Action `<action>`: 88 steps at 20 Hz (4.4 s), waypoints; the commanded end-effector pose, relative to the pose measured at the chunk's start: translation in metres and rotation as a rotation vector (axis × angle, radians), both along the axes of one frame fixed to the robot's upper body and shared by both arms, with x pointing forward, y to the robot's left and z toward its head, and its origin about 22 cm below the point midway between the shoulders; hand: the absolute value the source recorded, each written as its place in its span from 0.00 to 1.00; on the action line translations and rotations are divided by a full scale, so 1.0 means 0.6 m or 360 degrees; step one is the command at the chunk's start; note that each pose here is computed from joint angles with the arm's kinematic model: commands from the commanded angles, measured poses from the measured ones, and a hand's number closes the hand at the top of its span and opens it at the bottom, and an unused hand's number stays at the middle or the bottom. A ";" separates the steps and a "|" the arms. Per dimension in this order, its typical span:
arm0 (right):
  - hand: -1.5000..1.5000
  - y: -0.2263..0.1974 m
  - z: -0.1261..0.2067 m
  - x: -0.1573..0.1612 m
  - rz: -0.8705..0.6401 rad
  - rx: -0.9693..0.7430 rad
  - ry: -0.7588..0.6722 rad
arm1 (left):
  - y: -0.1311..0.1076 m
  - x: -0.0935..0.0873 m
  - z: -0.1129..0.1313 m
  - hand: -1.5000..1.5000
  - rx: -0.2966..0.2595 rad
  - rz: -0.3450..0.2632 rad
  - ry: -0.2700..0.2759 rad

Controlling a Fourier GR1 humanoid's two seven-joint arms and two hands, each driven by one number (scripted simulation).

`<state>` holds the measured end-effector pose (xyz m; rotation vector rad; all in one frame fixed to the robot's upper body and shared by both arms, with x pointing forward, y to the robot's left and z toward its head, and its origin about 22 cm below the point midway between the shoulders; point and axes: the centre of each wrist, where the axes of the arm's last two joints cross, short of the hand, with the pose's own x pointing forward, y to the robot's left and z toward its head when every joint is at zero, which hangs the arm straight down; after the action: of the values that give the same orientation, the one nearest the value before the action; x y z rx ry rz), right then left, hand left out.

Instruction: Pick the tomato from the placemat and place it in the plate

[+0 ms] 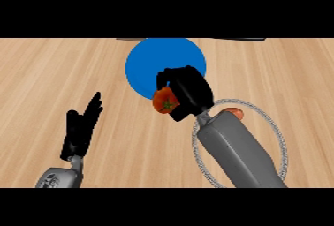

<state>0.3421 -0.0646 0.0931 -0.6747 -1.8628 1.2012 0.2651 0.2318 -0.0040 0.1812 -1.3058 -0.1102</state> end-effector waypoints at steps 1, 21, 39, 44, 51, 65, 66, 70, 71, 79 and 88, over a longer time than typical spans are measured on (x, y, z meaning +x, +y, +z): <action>1.00 0.055 0.069 0.004 -0.0312 0.0191 -0.0142 | -0.017 0.005 0.005 0.50 -0.0006 -0.0014 -0.0007; 1.00 0.086 0.058 0.133 -0.0785 0.0075 0.0062 | -0.028 0.010 0.010 0.50 0.0003 0.0027 -0.0026; 0.00 0.017 -0.004 0.161 -0.0420 0.0044 0.0695 | -0.019 0.008 0.000 0.50 0.0012 0.0038 -0.0056; 0.00 0.014 0.024 0.166 -0.0223 0.0670 0.0552 | 0.013 0.002 0.005 0.50 -0.0003 0.0050 -0.0027; 0.00 -0.029 0.011 0.176 -0.0150 0.1196 0.0671 | -0.006 0.008 0.002 0.50 0.0025 0.0082 -0.0018; 0.00 -0.045 -0.036 0.173 0.0025 0.1246 0.0684 | -0.020 -0.012 -0.007 0.50 -0.0010 0.0070 -0.0009; 0.00 -0.045 -0.047 0.168 0.0006 0.1253 0.0658 | 0.007 -0.001 0.004 0.50 0.0010 0.0064 -0.0024; 0.00 -0.048 -0.069 0.161 -0.0084 0.1212 0.0621 | -0.008 0.007 0.007 0.50 -0.0009 0.0019 -0.0029; 0.00 -0.054 -0.084 0.156 -0.0091 0.1187 0.0646 | 0.006 -0.005 -0.018 0.50 0.0013 0.0053 -0.0014; 0.00 -0.060 -0.082 0.158 -0.0191 0.1105 0.0622 | -0.009 -0.007 -0.007 0.50 0.0013 0.0043 -0.0035; 0.00 -0.119 -0.107 0.156 -0.0317 0.1053 0.0601 | 0.008 0.000 0.016 0.50 0.0007 0.0056 -0.0051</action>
<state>0.4375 -0.1146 0.0394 -0.2091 -1.6947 0.4820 0.2592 0.2401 -0.0031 0.2120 -1.3201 -0.0793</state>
